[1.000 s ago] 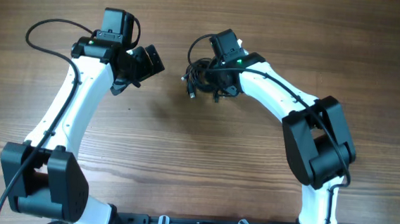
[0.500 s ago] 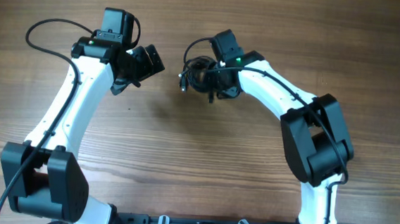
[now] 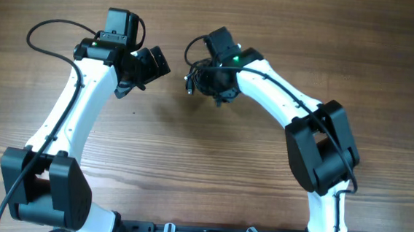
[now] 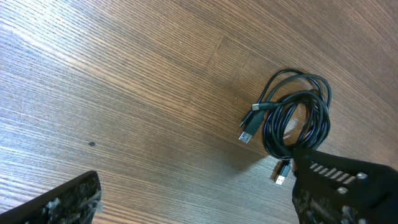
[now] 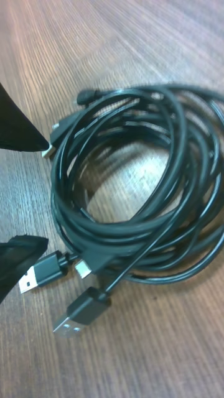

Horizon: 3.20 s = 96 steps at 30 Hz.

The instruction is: Untangle cables

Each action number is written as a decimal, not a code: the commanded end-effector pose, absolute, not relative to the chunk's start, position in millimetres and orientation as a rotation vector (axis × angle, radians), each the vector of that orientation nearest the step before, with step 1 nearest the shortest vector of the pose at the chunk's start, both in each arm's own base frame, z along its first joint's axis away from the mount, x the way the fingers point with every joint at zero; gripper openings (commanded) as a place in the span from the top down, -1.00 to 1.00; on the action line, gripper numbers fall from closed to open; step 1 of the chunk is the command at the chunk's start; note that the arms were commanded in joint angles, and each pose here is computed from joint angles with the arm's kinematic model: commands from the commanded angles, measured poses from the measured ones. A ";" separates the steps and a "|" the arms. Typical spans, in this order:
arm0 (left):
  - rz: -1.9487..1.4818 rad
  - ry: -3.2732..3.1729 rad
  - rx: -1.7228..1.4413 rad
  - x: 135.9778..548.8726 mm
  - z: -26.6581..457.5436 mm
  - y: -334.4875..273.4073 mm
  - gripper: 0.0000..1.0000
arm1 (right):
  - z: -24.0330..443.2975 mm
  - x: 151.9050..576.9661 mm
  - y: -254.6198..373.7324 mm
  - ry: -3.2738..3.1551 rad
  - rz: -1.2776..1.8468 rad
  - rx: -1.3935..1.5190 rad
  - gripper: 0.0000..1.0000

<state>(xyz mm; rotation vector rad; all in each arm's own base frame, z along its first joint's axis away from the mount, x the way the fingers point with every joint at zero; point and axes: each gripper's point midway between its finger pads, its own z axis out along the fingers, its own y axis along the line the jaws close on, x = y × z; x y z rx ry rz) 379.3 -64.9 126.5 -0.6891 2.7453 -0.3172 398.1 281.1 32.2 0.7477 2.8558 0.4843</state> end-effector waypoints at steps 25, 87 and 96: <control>-0.779 2.797 -0.321 371.2 141.6 -122.3 -1.00 | 118.6 421.8 288.7 2.706 0.728 0.114 0.91; -1.101 2.090 -0.396 363.0 386.0 -51.0 0.92 | 312.8 324.1 -0.5 2.103 -0.341 0.934 0.92; -0.755 2.062 -1.098 347.9 329.5 78.2 0.92 | 293.9 319.1 -52.0 2.179 -0.304 1.129 0.91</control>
